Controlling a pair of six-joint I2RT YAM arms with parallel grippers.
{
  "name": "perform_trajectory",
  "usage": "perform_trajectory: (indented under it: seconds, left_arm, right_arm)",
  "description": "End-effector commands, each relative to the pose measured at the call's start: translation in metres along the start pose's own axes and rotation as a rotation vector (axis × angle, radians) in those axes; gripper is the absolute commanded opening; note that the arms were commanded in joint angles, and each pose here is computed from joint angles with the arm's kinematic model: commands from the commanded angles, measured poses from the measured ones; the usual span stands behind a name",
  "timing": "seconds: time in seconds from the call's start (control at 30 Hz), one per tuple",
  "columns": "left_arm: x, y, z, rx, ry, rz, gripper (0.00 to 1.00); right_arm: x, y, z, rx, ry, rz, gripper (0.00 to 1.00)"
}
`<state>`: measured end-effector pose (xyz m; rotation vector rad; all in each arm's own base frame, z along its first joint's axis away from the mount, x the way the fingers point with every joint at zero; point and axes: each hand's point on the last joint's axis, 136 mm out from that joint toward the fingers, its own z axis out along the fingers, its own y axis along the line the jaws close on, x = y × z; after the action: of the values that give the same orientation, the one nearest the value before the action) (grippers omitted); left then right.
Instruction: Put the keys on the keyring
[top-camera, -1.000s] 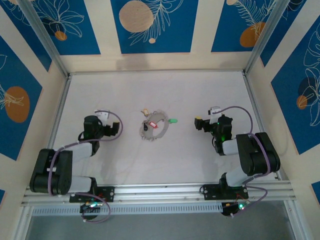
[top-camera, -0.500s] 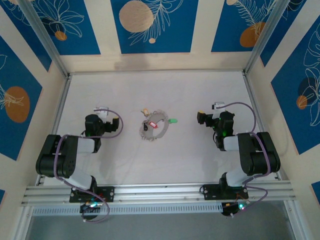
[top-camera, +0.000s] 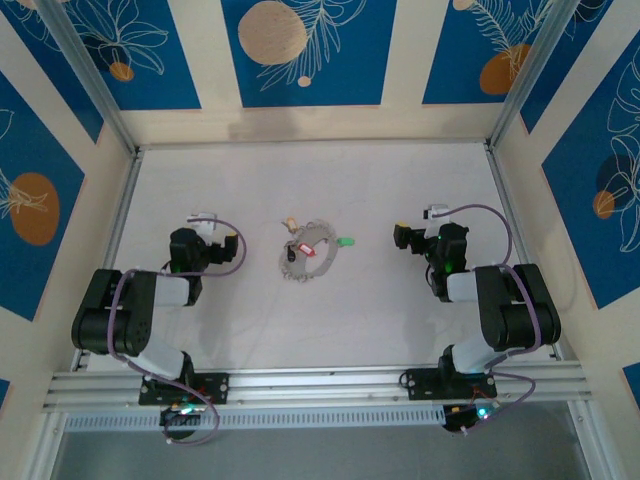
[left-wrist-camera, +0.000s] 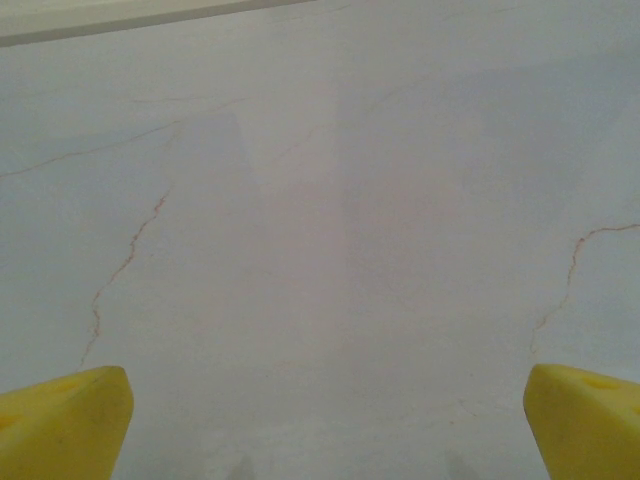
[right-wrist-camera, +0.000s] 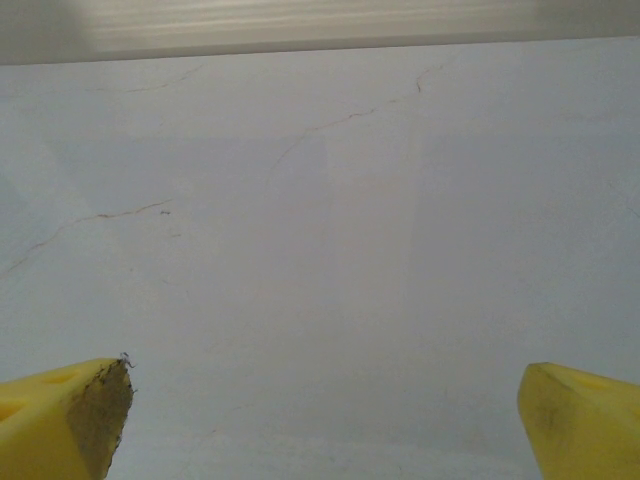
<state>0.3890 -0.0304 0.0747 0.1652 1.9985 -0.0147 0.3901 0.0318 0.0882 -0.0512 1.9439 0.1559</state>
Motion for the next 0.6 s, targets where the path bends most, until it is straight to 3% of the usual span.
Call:
perform_trajectory:
  seconds: [0.0,0.57]
  left_arm:
    - [-0.0137,0.0047,0.0002,-0.018,-0.044,-0.007,1.00]
    - [-0.0136,0.0041,0.0003,-0.017,-0.044,-0.006,1.00]
  right_arm:
    - [-0.0081,0.0004,0.0003,0.007,-0.028,-0.008,0.99]
    - [-0.0085,-0.0044,-0.0010,0.045,-0.040,-0.002,0.99]
